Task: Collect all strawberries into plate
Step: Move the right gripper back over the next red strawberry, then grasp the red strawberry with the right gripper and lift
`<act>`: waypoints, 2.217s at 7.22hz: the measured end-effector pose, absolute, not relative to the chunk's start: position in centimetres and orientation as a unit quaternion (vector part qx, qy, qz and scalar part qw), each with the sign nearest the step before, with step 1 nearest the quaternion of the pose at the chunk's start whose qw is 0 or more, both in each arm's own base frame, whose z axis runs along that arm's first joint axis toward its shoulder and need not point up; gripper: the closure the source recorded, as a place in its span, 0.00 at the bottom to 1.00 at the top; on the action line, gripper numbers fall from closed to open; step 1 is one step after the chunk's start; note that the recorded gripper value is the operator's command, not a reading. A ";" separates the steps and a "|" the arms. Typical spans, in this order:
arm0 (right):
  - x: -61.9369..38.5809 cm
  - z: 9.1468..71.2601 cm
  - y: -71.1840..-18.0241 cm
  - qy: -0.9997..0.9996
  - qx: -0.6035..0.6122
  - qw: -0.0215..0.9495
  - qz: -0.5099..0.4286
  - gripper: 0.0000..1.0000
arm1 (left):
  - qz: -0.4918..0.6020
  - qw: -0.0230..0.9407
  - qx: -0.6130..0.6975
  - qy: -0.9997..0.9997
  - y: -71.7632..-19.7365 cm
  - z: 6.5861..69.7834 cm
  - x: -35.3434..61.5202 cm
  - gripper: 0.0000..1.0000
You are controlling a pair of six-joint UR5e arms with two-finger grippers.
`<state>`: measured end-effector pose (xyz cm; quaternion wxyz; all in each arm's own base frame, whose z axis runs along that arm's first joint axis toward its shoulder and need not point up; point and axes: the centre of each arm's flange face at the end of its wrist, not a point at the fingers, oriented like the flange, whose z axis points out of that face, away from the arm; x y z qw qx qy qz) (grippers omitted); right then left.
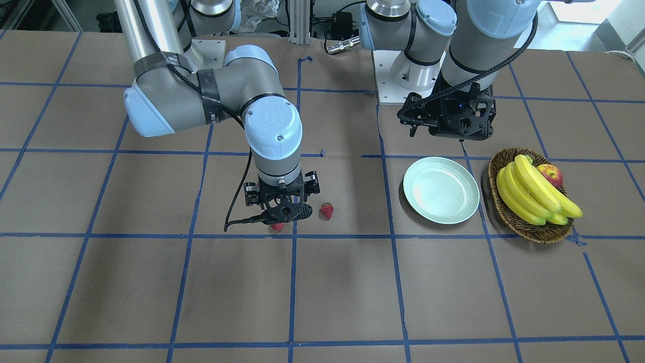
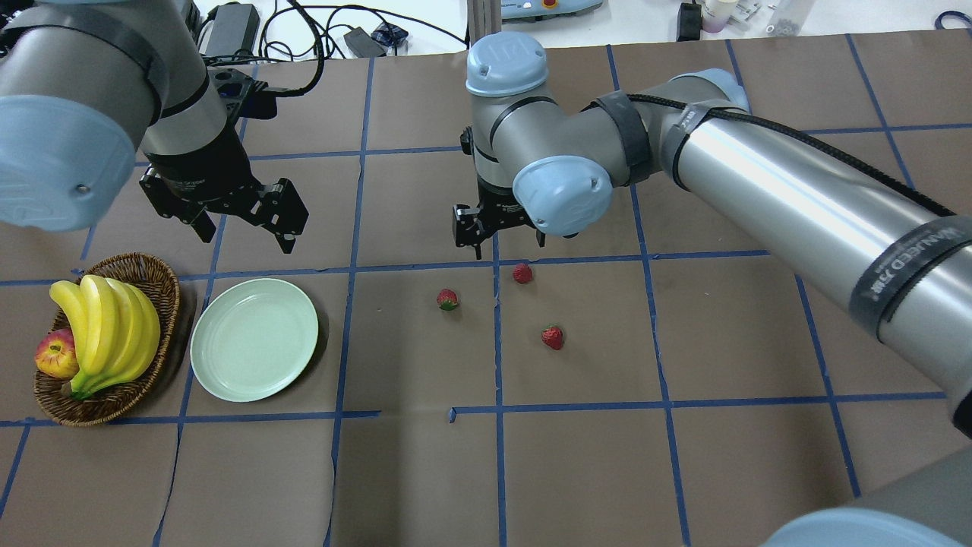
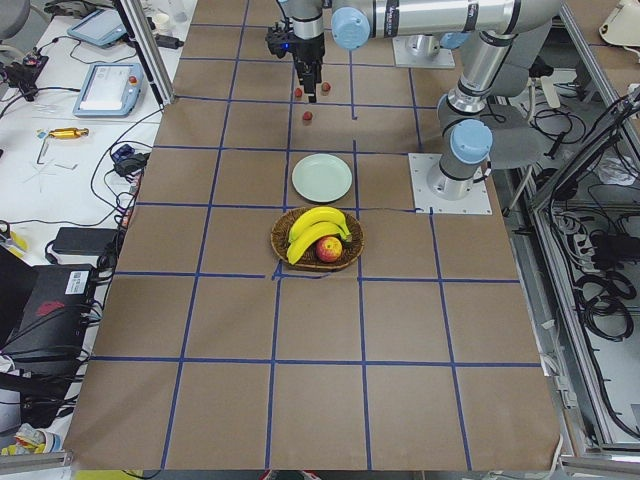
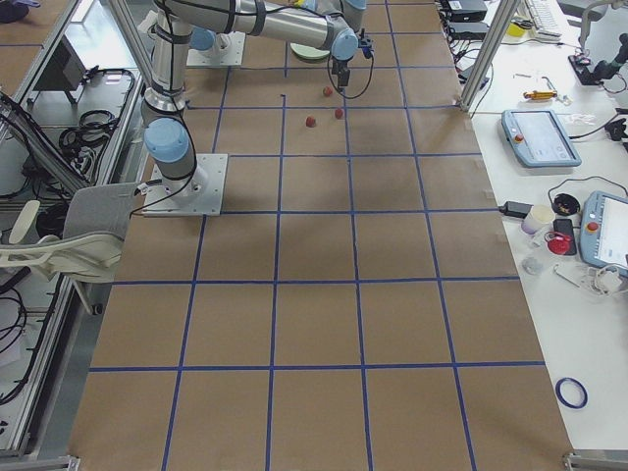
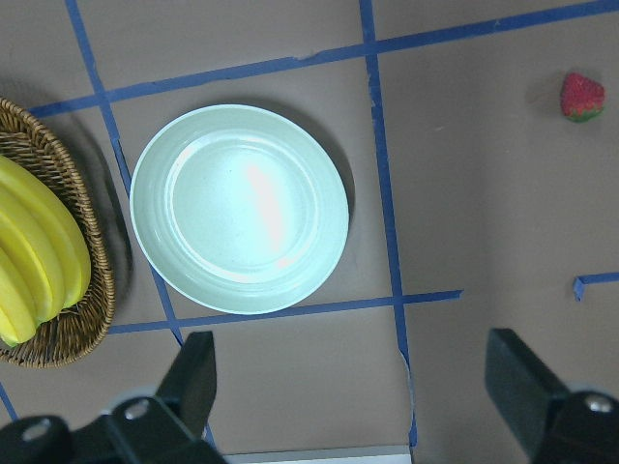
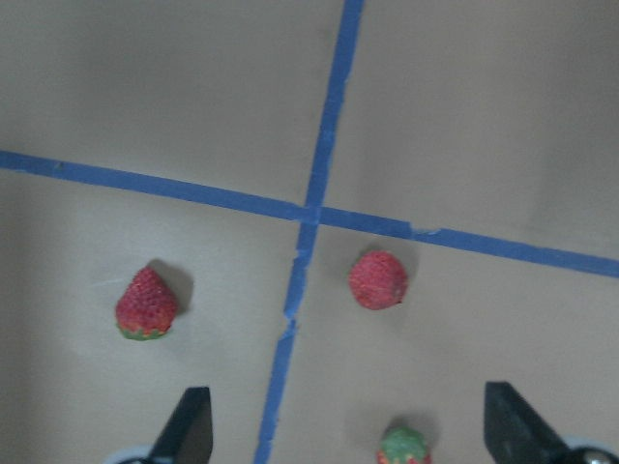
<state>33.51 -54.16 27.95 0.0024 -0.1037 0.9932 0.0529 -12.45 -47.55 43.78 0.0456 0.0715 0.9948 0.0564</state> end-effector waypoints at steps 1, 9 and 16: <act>32.2 27.5 -54.7 0.992 -0.113 -0.001 0.059 0.00 | 0.057 0.046 0.072 0.995 -47.5 43.7 -12.5 0.00; 31.7 19.2 -55.8 0.988 -0.131 0.002 0.085 0.03 | 0.069 0.044 0.060 0.995 -47.0 41.9 -13.2 0.00; 32.2 17.4 -55.9 0.987 -0.130 0.015 0.094 0.87 | 0.074 0.044 0.060 0.994 -46.9 41.5 -13.2 0.00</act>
